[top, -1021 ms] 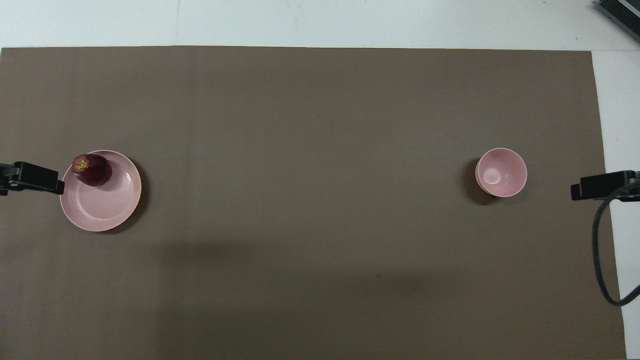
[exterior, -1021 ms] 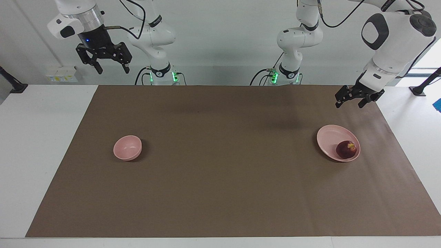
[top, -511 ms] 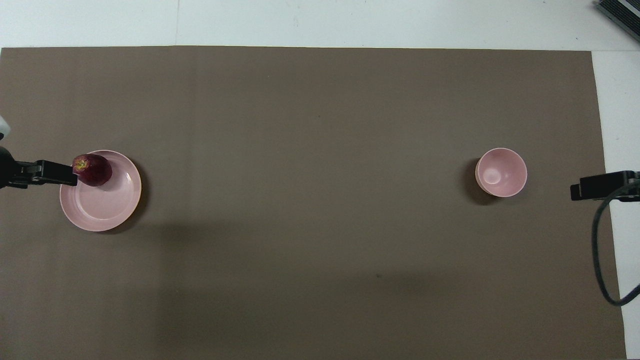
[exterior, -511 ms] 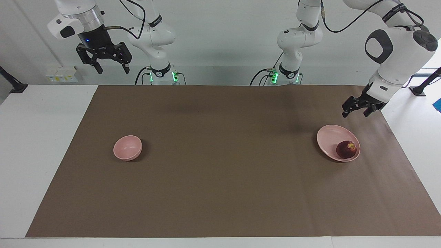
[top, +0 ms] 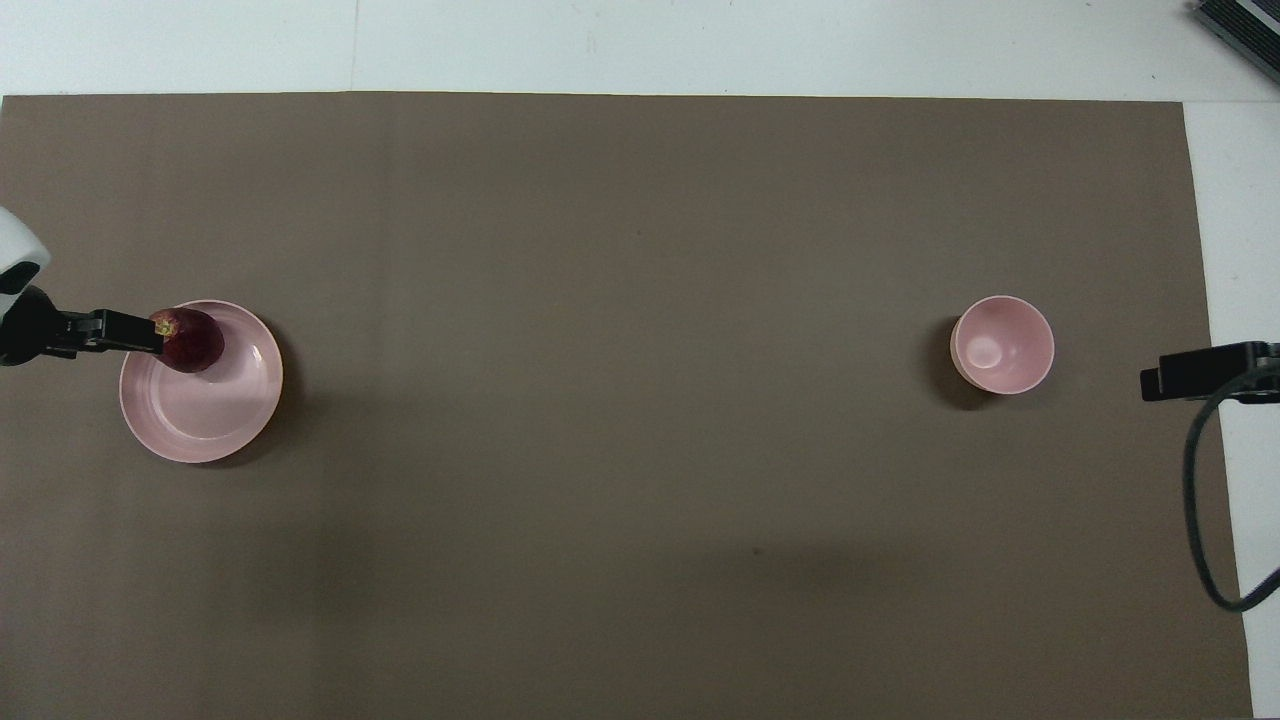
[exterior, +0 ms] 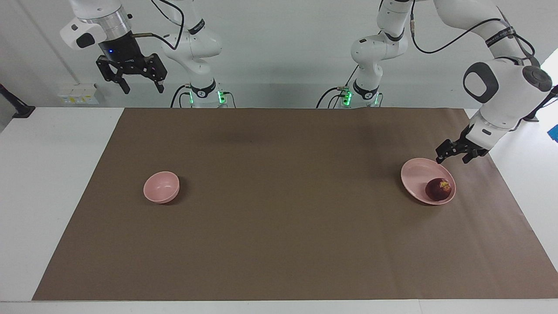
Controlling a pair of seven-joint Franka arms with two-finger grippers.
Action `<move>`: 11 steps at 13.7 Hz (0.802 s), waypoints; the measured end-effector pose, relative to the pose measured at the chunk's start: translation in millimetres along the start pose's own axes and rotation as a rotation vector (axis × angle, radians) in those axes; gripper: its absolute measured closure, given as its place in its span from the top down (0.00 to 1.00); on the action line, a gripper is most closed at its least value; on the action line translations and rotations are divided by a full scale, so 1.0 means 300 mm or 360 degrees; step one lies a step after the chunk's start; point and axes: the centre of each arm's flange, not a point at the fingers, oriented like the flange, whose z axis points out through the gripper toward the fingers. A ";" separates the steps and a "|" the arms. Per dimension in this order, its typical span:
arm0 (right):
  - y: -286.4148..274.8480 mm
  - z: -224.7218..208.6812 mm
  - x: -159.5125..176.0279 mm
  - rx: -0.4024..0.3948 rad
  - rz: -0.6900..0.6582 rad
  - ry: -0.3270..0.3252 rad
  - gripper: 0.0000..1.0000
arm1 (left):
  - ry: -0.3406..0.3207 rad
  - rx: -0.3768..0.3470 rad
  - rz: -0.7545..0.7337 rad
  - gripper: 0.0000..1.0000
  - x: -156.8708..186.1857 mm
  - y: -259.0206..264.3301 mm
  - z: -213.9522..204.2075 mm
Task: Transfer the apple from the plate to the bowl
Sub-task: 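Reach the left gripper to the red apple on the pink plate and grasp it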
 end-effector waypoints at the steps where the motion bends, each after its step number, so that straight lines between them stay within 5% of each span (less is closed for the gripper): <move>1: 0.000 0.000 0.000 0.0000 0.0000 0.0000 1.00 | 0.0001 -0.0002 -0.0001 1.00 0.019 -0.008 0.055; 11: 0.000 0.005 0.000 0.0000 0.0000 -0.0005 1.00 | 0.0021 -0.0008 0.0034 1.00 0.037 -0.004 0.324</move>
